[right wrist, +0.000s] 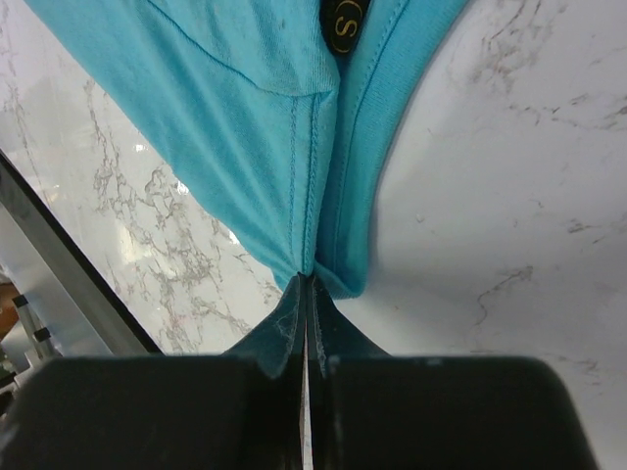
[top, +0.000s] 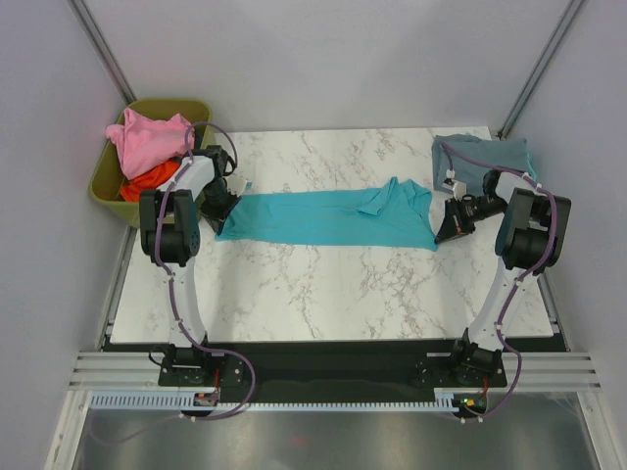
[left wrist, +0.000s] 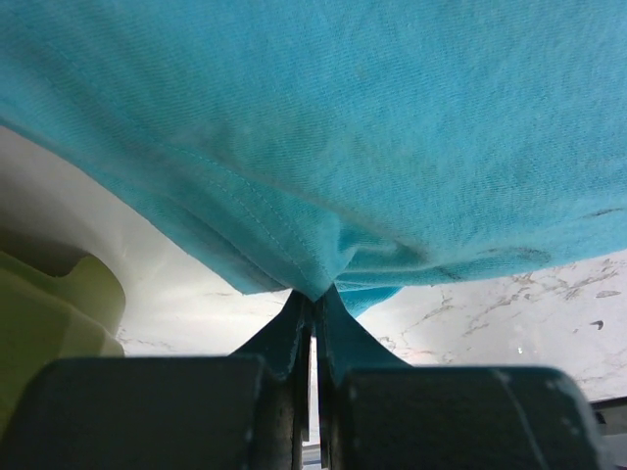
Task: Fold and stack the t-shirts
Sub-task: Fold the tshirt
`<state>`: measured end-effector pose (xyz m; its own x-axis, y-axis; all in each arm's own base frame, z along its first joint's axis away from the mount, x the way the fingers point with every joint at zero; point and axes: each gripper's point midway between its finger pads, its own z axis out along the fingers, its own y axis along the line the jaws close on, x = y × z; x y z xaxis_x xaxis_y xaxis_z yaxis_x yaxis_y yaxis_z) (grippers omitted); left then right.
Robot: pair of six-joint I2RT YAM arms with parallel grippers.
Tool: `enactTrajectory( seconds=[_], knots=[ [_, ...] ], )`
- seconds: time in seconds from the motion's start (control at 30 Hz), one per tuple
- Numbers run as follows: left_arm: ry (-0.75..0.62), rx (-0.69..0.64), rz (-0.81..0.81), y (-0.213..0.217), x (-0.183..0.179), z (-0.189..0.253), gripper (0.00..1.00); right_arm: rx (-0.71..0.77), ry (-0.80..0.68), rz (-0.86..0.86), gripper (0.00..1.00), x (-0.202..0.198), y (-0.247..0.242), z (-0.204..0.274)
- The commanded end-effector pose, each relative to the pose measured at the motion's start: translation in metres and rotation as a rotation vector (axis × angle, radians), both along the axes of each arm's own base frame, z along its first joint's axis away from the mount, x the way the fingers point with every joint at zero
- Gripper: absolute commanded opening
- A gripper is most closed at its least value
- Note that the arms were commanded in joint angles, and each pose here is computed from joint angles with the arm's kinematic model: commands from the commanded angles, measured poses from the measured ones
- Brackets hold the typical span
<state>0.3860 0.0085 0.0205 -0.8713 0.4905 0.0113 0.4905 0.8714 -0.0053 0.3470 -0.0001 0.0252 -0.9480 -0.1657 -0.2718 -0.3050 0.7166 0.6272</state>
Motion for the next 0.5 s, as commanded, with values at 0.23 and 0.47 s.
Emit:
enactTrajectory(
  seconds=[0.23, 0.47],
  knots=[
    [-0.086, 0.005, -0.046, 0.004, 0.004, 0.032, 0.41, -0.010, -0.096, 0.068, 0.10, -0.008, -0.002, 0.036],
    [-0.185, -0.051, -0.031, -0.006, -0.005, 0.079, 0.99, -0.034, -0.217, 0.125, 0.48, -0.014, -0.001, 0.089]
  ],
)
